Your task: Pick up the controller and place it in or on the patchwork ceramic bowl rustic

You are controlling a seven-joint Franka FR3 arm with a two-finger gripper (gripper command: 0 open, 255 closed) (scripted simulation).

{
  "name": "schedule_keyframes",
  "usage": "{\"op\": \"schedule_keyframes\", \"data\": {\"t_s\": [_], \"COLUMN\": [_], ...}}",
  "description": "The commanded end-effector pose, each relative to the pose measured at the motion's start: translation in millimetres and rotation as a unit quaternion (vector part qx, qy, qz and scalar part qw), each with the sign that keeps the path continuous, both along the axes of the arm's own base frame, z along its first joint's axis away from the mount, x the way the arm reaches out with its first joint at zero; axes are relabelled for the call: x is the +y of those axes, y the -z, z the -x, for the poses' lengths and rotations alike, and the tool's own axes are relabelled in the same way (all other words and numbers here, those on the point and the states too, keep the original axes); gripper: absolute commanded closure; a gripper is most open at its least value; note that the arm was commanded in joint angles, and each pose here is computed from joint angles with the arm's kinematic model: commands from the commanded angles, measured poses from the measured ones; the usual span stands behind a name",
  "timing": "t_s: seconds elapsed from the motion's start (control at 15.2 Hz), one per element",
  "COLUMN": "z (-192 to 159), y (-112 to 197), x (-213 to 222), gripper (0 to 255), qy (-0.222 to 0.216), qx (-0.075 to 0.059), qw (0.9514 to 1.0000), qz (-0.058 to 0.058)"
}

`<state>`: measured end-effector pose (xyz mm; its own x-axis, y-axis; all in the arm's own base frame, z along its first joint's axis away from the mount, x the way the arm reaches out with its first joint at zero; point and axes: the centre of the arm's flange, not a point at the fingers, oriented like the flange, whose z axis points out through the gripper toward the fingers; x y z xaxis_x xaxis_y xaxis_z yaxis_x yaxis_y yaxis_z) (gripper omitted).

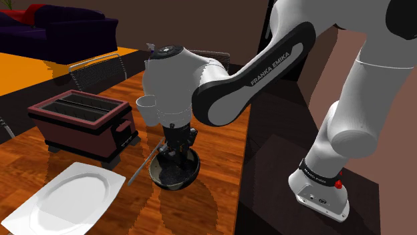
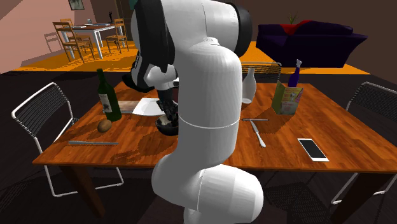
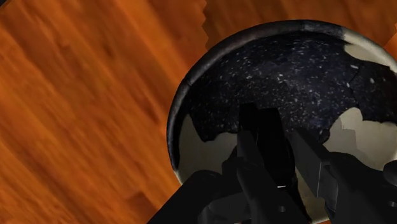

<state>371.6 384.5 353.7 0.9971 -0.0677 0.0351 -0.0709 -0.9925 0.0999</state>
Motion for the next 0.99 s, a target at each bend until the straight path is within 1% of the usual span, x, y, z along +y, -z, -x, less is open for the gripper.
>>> {"op": "schedule_keyframes", "data": {"t_s": [0.0,0.2,0.26,0.59,0.86,0.92], "z": [0,0,0,0,2,2], "y": [0,0,0,0,-49,-49], "x": [0,0,0,0,5,5], "gripper": [255,255,0,0,0,0], "qy": [0.0,0.0,0.0,0.0,0.0,0.0], "qx": [0.0,0.0,0.0,0.0,0.0,0.0], "qw": [1.0,1.0,1.0,1.0,1.0,1.0], "qz": [0.0,0.0,0.0,0.0,0.0,0.0]}}
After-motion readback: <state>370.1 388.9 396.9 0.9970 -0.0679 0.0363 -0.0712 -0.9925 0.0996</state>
